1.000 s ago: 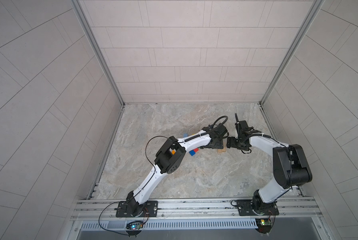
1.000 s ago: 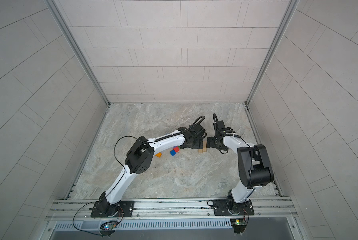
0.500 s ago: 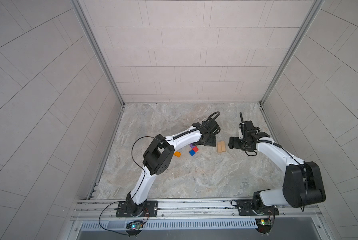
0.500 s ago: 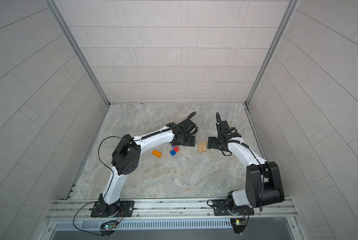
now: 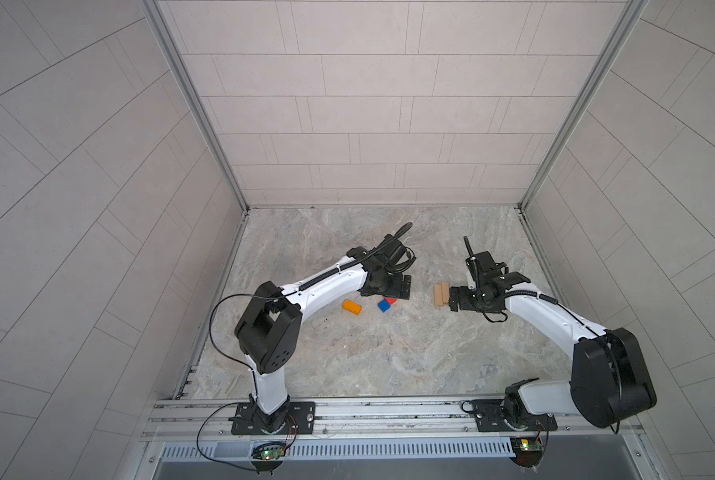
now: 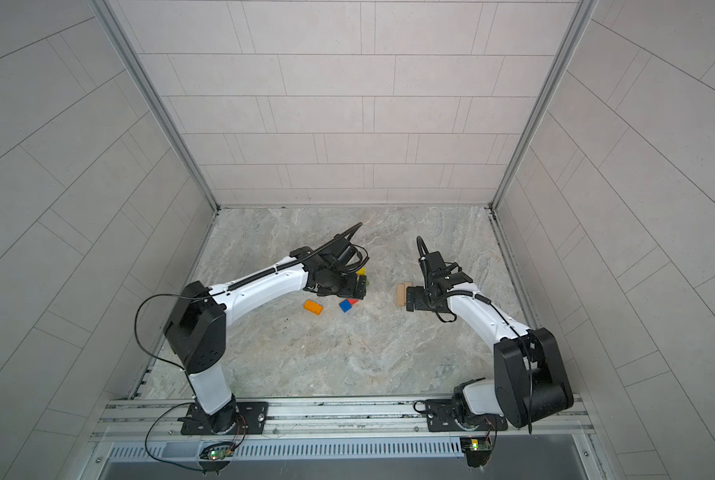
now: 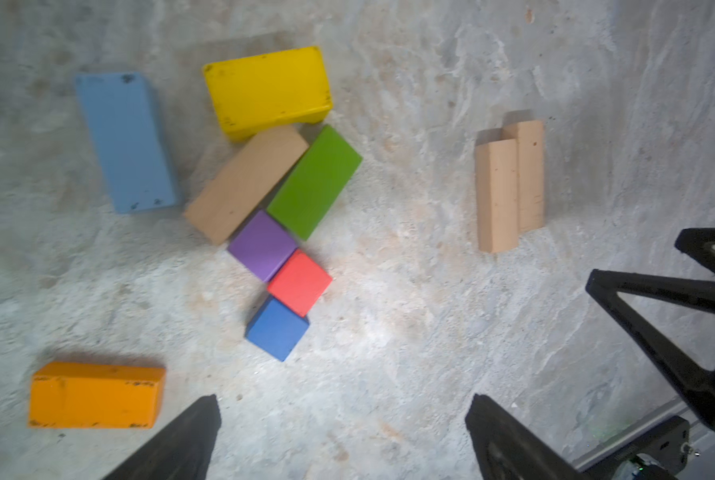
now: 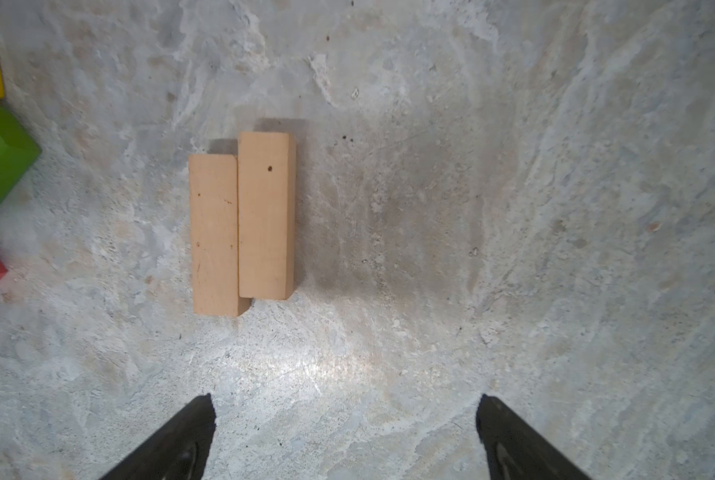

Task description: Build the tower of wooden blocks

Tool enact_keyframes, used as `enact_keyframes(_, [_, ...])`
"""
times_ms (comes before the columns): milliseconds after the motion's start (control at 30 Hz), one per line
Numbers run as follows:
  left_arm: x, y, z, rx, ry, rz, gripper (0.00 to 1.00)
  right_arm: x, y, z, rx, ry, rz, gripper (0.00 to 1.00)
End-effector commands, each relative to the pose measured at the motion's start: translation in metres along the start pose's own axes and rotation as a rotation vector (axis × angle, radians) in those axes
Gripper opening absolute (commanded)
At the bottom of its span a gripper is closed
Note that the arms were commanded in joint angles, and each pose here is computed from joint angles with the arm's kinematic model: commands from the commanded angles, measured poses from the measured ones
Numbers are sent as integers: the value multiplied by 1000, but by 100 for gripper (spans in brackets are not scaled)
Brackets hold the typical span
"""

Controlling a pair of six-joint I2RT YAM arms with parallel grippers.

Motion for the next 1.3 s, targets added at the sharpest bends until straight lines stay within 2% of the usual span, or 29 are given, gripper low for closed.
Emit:
enact_keyframes(0, [-1, -5, -8, -13, -44, 39, 100, -6, -7, 10, 14, -55, 0, 99])
enact_keyframes(500, [6, -21, -7, 6, -46, 30, 100, 5, -18, 40, 55, -94, -19, 99])
enact_keyframes(1267, [9, -27, -11, 15, -57, 30, 100, 6, -12, 48, 32, -135, 33, 99])
Point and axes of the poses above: each gripper's point midway between its finger pads, its own z axis out along the fingers, its own x axis along the line the jaws close on, y = z × x, the point moved 1 cm from there along -z, back along the fingers, and after that the axes turned 12 degrees about z, right-handed, at the moved point
